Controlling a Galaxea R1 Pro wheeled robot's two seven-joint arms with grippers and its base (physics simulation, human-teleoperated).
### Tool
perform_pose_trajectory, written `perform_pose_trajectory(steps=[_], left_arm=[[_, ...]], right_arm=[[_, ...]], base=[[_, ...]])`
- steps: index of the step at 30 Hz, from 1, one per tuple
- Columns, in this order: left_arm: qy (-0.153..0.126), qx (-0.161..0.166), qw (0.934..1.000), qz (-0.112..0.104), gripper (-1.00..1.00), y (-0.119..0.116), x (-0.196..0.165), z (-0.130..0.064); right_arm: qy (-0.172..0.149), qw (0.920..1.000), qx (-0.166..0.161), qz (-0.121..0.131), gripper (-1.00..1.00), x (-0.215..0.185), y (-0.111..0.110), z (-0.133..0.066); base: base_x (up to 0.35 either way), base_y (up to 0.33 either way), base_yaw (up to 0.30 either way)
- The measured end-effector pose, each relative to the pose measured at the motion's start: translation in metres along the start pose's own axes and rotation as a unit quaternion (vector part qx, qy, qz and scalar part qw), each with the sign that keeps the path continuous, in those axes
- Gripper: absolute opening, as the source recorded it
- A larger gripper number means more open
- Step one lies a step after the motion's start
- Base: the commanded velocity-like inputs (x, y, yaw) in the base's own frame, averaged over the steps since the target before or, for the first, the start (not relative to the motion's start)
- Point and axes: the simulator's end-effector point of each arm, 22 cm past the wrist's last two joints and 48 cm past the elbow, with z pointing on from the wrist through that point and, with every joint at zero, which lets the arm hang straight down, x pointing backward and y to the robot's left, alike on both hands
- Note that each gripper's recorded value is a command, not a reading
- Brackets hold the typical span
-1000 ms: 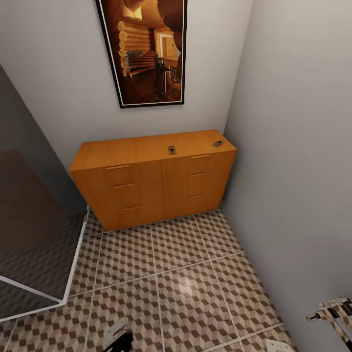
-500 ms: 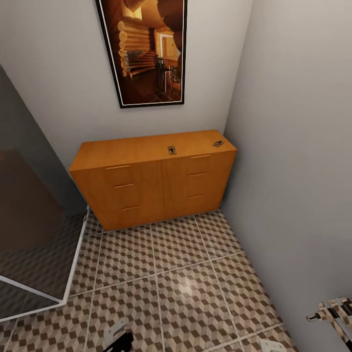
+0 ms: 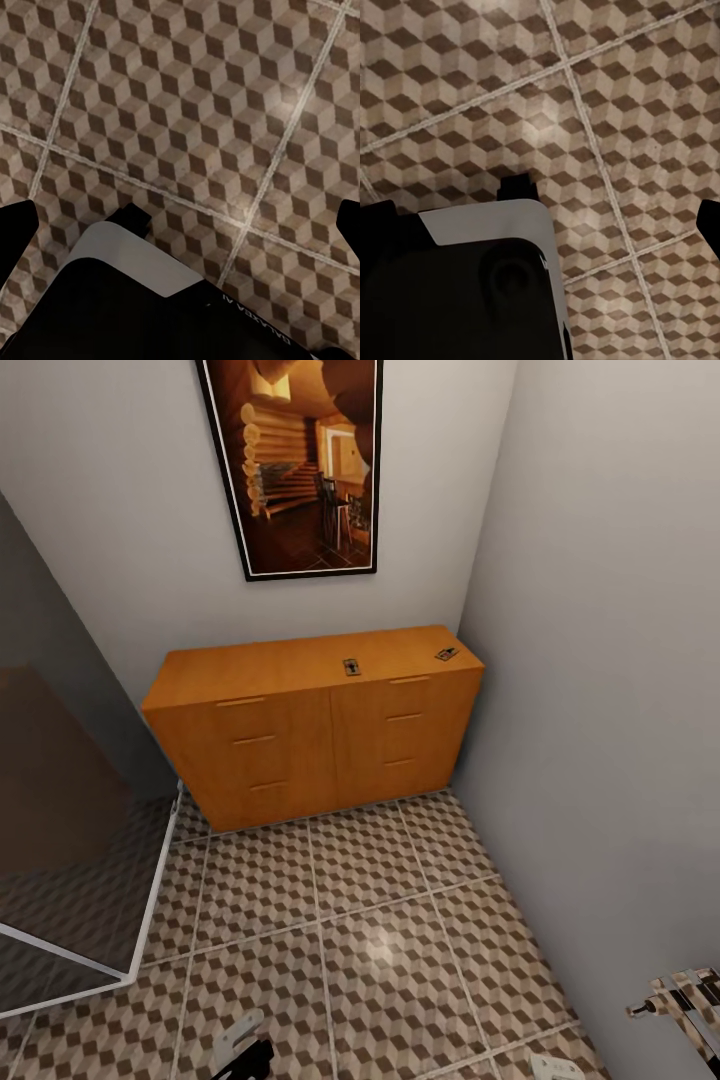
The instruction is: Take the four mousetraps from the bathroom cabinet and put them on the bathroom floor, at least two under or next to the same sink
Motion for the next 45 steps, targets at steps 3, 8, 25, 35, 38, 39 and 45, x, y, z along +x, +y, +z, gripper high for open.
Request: perform_pose_trajectory(steps=[3, 8, 25, 35, 38, 39, 45], left_arm=[[0.0, 0.0, 1.0, 0.0, 1.0, 0.0, 0.0, 0.0], [0.0, 0.0, 1.0, 0.0, 1.0, 0.0, 0.0, 0.0], [0.0, 0.0, 1.0, 0.0, 1.0, 0.0, 0.0, 0.0], [0.0, 0.0, 1.0, 0.0, 1.0, 0.001, 0.0, 0.0], [0.0, -0.001, 1.0, 0.0, 1.0, 0.001, 0.0, 0.0], [0.0, -0.001, 1.0, 0.0, 1.0, 0.001, 0.0, 0.0], [0.0, 0.0, 1.0, 0.0, 1.0, 0.001, 0.0, 0.0]], right_arm=[[0.002, 1.0, 0.0, 0.0, 1.0, 0.001, 0.0, 0.0], [0.003, 1.0, 0.0, 0.0, 1.0, 0.002, -0.001, 0.0], [0.007, 1.0, 0.002, 0.0, 1.0, 0.01, -0.003, 0.0], [0.008, 1.0, 0.001, 0.0, 1.0, 0.011, -0.001, 0.0], [0.008, 1.0, 0.001, 0.0, 1.0, 0.011, -0.002, 0.0], [0.008, 1.0, 0.001, 0.0, 1.0, 0.011, -0.002, 0.0], [0.008, 1.0, 0.0, 0.0, 1.0, 0.011, -0.001, 0.0]], base=[[0.0, 0.0, 0.0], [0.0, 0.0, 0.0], [0.0, 0.0, 0.0], [0.106, -0.029, 0.0], [0.271, -0.013, 0.0], [0.312, -0.005, 0.0], [0.274, -0.003, 0.0]])
